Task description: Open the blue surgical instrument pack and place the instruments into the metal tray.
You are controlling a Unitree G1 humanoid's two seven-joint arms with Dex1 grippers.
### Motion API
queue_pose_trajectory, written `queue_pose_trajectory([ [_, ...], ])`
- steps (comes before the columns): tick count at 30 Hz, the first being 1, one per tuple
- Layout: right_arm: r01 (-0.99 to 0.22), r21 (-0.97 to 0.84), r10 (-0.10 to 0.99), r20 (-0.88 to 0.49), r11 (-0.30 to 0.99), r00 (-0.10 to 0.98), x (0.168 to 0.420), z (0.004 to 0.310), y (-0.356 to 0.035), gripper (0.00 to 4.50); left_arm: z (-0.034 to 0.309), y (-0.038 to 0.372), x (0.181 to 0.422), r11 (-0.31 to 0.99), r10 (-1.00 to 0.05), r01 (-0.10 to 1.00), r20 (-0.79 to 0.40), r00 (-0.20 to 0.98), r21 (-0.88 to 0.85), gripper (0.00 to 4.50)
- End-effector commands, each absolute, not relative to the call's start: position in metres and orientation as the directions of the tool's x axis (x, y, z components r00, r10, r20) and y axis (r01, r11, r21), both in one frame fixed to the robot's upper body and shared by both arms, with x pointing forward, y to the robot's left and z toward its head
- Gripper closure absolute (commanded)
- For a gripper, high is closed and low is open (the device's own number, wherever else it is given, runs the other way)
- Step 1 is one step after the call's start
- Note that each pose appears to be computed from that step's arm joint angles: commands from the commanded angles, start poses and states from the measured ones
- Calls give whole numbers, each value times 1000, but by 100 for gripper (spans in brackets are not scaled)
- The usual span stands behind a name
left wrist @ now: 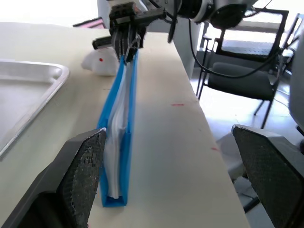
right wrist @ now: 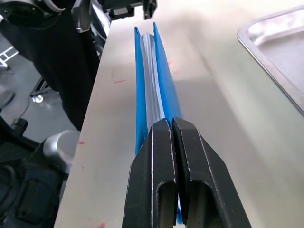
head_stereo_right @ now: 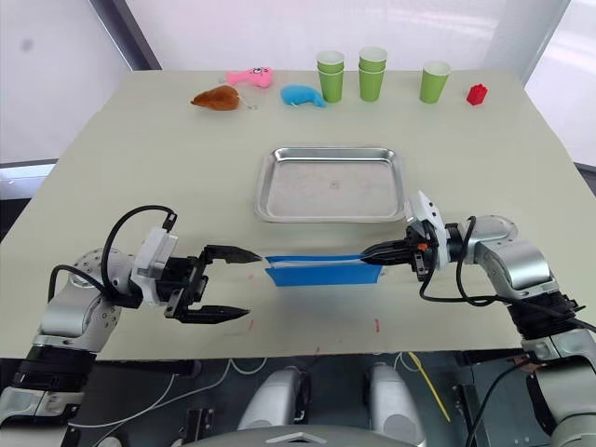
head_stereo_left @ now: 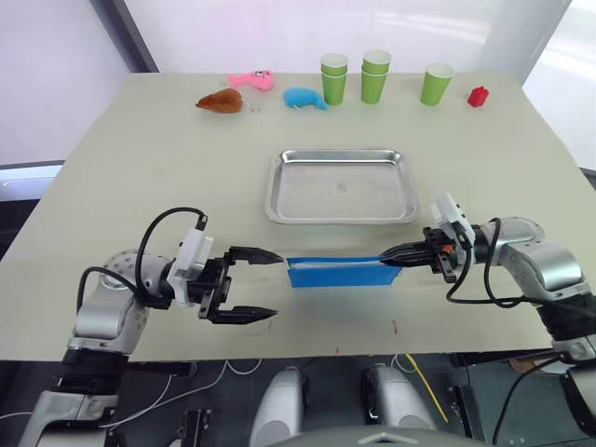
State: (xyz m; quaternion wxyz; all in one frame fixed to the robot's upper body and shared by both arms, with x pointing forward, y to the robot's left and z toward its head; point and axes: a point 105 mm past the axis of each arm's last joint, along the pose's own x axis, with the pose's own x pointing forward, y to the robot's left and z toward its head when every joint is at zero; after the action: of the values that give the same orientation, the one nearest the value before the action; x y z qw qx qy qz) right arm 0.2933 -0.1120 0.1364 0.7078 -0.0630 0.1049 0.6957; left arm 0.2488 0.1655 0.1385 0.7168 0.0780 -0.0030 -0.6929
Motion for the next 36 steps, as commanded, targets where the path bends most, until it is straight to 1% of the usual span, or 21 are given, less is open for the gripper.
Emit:
queue_pose_trajectory([
  [1, -999, 35, 974, -228, 11, 2, 297, 139, -109, 446, 151, 166, 267, 108, -993, 983, -33, 114, 152, 0],
  [4, -1000, 16, 976, -219, 7, 4, 298, 139, -109, 446, 142, 161, 274, 100, -993, 984, -47, 108, 145, 0],
  [7, -1000, 14, 977, -214, 7, 4, 298, 139, -108, 446, 133, 153, 276, 72, -995, 989, -60, 81, 132, 0],
  [14, -1000, 8, 977, -215, 6, 4, 297, 137, -108, 446, 122, 149, 281, 51, -997, 996, -61, 56, 78, 0],
  [16, -1000, 6, 976, -216, 7, 5, 297, 137, -107, 450, 121, 146, 281, 42, -998, 997, -53, 46, 69, 41],
  [17, -1000, 4, 976, -216, 7, 6, 297, 137, -107, 450, 121, 145, 281, 40, -998, 997, -51, 44, 68, 97],
  [18, -1000, 4, 976, -216, 8, 7, 297, 137, -107, 450, 122, 144, 282, 39, -998, 997, -50, 42, 68, 116],
  [23, -1000, -2, 978, -210, 14, 14, 297, 138, -107, 450, 118, 143, 281, 29, -998, 997, -59, 33, 67, 326],
  [24, -1000, -2, 978, -210, 14, 14, 297, 139, -107, 450, 118, 143, 282, 29, -998, 997, -61, 33, 67, 384],
  [25, -1000, -2, 978, -210, 15, 15, 297, 139, -108, 450, 118, 143, 282, 29, -998, 997, -60, 33, 66, 420],
  [26, -1000, -2, 978, -210, 16, 16, 297, 139, -108, 450, 117, 143, 282, 29, -998, 997, -59, 33, 65, 439],
  [27, -1000, -5, 977, -210, 20, 21, 298, 139, -108, 450, 117, 143, 282, 30, -998, 997, -58, 34, 64, 439],
  [30, -994, -75, 974, -209, 75, 89, 306, 143, -111, 450, 116, 142, 281, 34, -998, 997, -58, 38, 65, 439],
  [32, -993, -81, 976, -189, 92, 105, 307, 149, -115, 450, 116, 142, 281, 38, -997, 997, -57, 42, 68, 439],
  [33, -992, -81, 977, -185, 95, 108, 306, 152, -118, 422, 116, 142, 281, 39, -997, 997, -57, 43, 69, 446],
  [34, -991, -81, 977, -180, 103, 116, 306, 155, -121, 385, 116, 142, 281, 40, -997, 997, -57, 44, 71, 450],
  [35, -991, -76, 976, -175, 115, 126, 305, 157, -126, 361, 116, 142, 281, 40, -997, 996, -58, 45, 75, 450],
  [36, -989, -72, 976, -172, 126, 137, 304, 160, -131, 289, 116, 142, 281, 40, -997, 996, -58, 45, 77, 450],
])
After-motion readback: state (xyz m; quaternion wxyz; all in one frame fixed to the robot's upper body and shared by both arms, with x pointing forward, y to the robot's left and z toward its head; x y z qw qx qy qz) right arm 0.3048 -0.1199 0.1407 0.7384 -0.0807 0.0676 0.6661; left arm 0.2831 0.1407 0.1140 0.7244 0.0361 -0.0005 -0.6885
